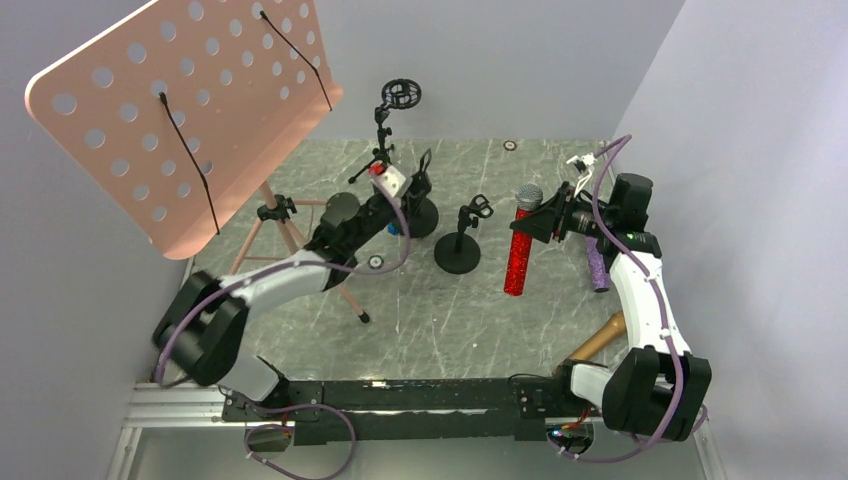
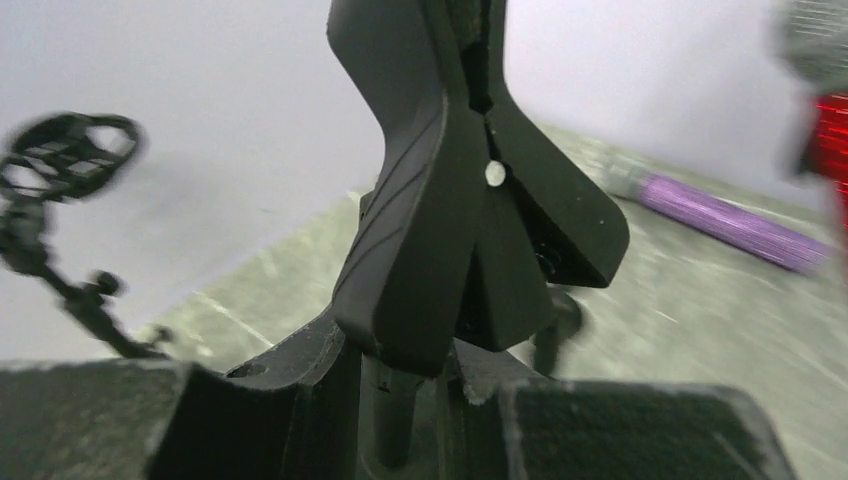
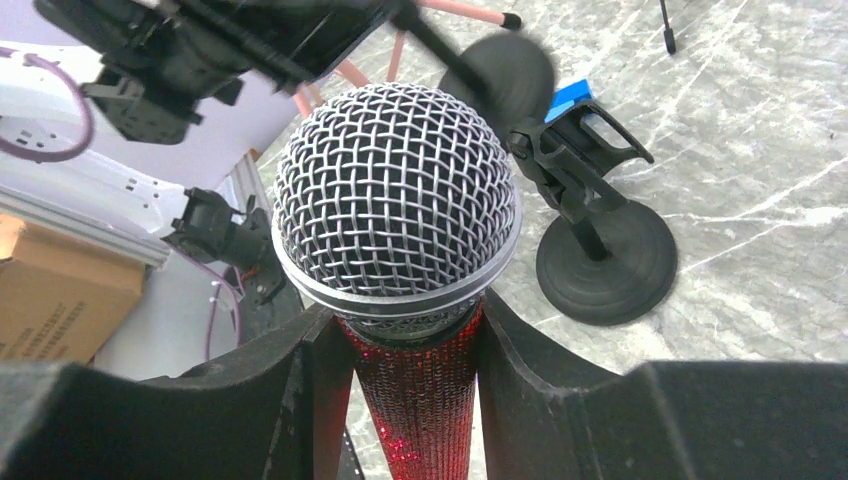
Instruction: Attach the microphones to the stand
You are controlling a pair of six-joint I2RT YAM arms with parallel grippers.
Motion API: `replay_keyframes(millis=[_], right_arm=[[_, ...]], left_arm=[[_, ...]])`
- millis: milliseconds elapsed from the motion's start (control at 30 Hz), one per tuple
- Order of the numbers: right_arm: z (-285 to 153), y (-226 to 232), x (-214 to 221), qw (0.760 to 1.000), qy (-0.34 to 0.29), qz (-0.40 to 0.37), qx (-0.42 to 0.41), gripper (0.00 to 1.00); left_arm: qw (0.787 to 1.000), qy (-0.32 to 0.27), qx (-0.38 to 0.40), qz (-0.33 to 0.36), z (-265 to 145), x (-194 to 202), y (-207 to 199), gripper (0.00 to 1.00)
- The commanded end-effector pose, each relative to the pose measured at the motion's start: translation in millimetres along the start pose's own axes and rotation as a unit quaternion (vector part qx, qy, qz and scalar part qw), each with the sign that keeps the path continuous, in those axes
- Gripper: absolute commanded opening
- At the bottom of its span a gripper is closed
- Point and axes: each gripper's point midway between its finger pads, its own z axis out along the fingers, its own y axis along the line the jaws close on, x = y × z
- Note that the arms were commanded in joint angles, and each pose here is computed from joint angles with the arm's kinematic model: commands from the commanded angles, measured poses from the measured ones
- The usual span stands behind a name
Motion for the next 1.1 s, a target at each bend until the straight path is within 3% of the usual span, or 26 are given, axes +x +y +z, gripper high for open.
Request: replay_keyframes(millis=[0, 167, 267, 667, 967, 1000, 1067], right_arm=[[-4, 9, -16, 0.998, -0.002, -0.06, -0.009, 0.09], [-4, 10, -15, 0.998, 0.003, -0.054, -0.015, 0.09], [-3, 8, -15, 0.997, 0.003, -0.07, -0.013, 0.09], [-9, -2, -15, 0.997, -0.001, -0.072, 0.002, 0.1], [-9, -2, -14, 0.997, 0.0, -0.073, -0.001, 0.1], [-9, -2, -14, 0.997, 0.001, -0.071, -0.001, 0.1], [-9, -3, -14, 0.997, 0.001, -0.071, -0.001, 0.1]], left_arm=[[0.984, 0.001, 0.167, -0.069, -59, -35, -67, 0.0], [0.952, 0.057, 0.289, -0.084, -128, -9, -127, 0.0], [0.942, 0.065, 0.319, -0.079, -143, 3, -153, 0.0], [0.913, -0.001, 0.404, -0.06, -82, 5, -209, 0.0], [0.912, 0.023, 0.399, -0.094, -84, 42, -221, 0.0], [0.914, 0.029, 0.394, -0.094, -86, 47, -220, 0.02], [0.917, 0.039, 0.385, -0.095, -91, 58, -218, 0.17]])
